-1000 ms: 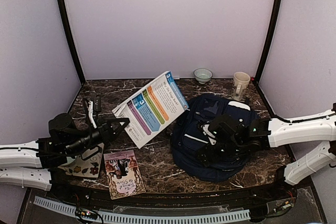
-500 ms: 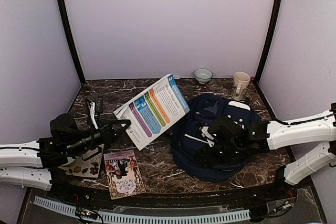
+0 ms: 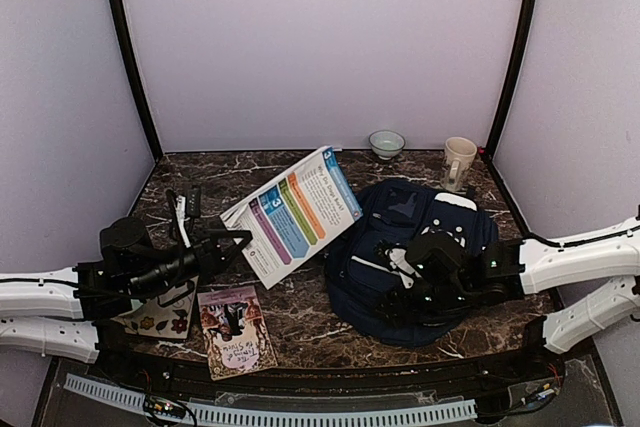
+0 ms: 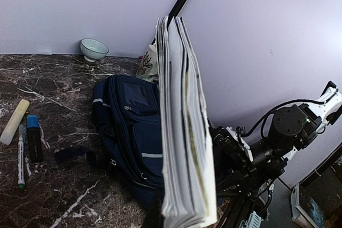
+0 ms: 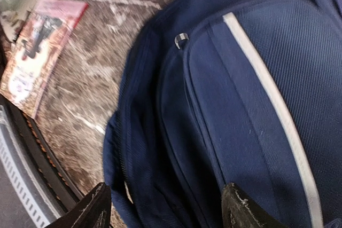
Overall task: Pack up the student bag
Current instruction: Pick up the largest pocket of the bag from the student bag.
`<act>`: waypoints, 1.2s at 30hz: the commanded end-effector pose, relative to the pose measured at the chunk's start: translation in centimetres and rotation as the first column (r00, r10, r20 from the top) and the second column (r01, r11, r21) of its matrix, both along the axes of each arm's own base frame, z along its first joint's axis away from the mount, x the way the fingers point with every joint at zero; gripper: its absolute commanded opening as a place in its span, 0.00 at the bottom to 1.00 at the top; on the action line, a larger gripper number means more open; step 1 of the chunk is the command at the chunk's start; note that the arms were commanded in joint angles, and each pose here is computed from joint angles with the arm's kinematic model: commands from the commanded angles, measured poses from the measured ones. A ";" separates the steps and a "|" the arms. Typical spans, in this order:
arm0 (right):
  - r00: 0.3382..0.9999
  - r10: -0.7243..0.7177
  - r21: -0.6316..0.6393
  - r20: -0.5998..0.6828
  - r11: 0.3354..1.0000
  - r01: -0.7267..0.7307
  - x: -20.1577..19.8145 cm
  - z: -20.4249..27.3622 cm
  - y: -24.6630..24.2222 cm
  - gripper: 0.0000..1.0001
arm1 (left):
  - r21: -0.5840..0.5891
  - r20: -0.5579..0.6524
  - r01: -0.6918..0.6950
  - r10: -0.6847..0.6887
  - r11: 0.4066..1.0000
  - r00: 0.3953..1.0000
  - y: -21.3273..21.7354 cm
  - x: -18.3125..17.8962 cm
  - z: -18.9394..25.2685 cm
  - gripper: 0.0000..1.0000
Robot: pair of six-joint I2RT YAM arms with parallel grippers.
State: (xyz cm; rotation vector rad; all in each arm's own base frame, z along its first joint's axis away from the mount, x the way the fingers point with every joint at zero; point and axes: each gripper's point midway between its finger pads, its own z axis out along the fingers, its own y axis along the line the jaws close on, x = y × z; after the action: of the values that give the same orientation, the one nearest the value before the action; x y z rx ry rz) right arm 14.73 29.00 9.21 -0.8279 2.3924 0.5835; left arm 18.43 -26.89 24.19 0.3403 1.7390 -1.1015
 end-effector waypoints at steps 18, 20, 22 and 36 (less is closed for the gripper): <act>0.994 0.088 0.122 0.058 0.988 -0.094 0.7 3.2 6.0 0.00 | -0.057 0.027 0.038 -0.036 0.998 0.999 -0.6 -0.4 1.4 0.00; 0.992 0.093 0.141 0.088 0.984 -0.105 1.7 4.5 7.9 0.00 | -0.052 0.021 0.038 -0.037 0.998 0.999 -0.5 -0.5 1.3 0.00; 0.988 0.095 0.148 0.124 0.983 -0.113 2.9 5.9 10.0 0.00 | -0.045 0.017 0.035 -0.034 0.998 0.999 -0.3 -0.5 1.3 0.00; 0.964 -0.163 0.154 0.212 0.979 0.131 9.8 8.7 8.2 0.00 | -0.023 -0.040 0.055 -0.056 0.998 0.998 1.1 -1.9 1.4 0.00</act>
State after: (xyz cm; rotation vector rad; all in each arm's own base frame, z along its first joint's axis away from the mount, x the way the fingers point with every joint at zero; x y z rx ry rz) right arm 22.57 38.34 14.21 -0.7677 2.2539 0.5530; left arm 17.21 -25.80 23.62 0.3571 1.7918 -1.1123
